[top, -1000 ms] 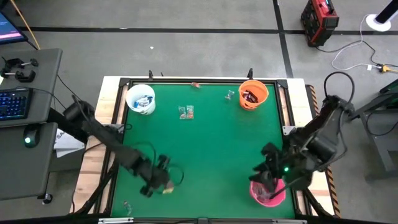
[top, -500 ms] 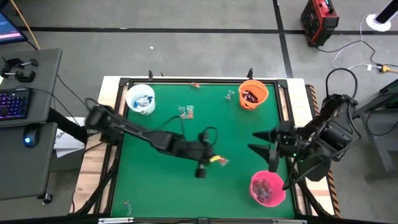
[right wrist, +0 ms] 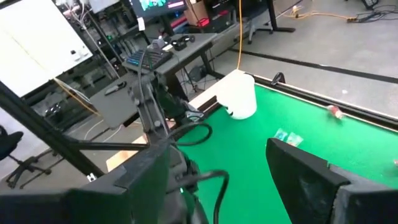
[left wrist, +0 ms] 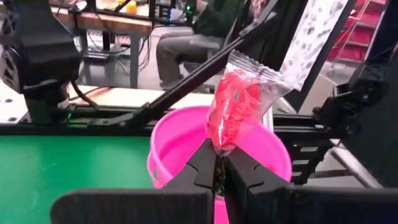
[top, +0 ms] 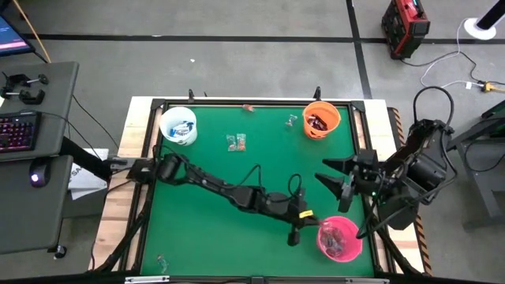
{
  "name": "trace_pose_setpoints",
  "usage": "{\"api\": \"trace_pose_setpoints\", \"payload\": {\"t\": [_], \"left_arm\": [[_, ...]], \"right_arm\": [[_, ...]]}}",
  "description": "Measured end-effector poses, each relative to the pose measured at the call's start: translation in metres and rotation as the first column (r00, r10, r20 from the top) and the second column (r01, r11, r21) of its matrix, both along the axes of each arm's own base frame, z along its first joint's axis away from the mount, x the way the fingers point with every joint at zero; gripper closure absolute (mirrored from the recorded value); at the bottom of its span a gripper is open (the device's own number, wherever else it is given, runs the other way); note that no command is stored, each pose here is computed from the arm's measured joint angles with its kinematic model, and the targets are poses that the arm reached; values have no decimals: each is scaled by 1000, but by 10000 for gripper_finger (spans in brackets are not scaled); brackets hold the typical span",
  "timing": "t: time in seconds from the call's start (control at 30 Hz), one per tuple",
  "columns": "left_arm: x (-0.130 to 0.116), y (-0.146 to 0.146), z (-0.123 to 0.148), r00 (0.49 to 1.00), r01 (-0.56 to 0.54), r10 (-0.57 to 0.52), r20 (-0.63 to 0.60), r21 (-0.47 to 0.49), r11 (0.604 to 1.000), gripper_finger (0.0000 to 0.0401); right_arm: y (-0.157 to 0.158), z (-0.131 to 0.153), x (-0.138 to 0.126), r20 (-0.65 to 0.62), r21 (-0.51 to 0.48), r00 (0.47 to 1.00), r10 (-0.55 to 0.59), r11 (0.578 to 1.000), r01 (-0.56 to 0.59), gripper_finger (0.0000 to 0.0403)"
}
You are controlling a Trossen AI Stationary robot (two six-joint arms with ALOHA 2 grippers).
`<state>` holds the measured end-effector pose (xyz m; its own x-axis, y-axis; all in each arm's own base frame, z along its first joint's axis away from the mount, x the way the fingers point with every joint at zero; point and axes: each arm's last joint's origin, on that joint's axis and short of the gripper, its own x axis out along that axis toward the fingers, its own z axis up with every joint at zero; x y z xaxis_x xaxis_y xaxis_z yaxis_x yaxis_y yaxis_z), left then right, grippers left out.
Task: Sort candy by brand, put in halloween buckets
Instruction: Put the red gummy into the pink bucket
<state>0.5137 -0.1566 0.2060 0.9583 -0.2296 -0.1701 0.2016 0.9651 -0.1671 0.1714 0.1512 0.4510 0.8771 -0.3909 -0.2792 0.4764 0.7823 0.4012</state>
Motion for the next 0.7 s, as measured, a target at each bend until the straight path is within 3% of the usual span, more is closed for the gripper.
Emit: {"api": "trace_pose_setpoints", "payload": {"t": [0.37, 0.57, 0.7], "left_arm": [[23, -7, -29, 1000, -6, 6, 6, 0, 1000, 383], [23, -9, -27, 999, 8, -11, 35, 73, 997, 317], [23, -10, -27, 1000, 6, -8, 28, 50, 999, 262]], "right_arm": [[-9, 0, 7, -1, -3, 999, -51, 999, 51, 144], [-10, -1, 8, -6, -5, 998, -55, 998, 55, 144], [-10, -1, 8, -7, -6, 998, -55, 998, 55, 145]]}}
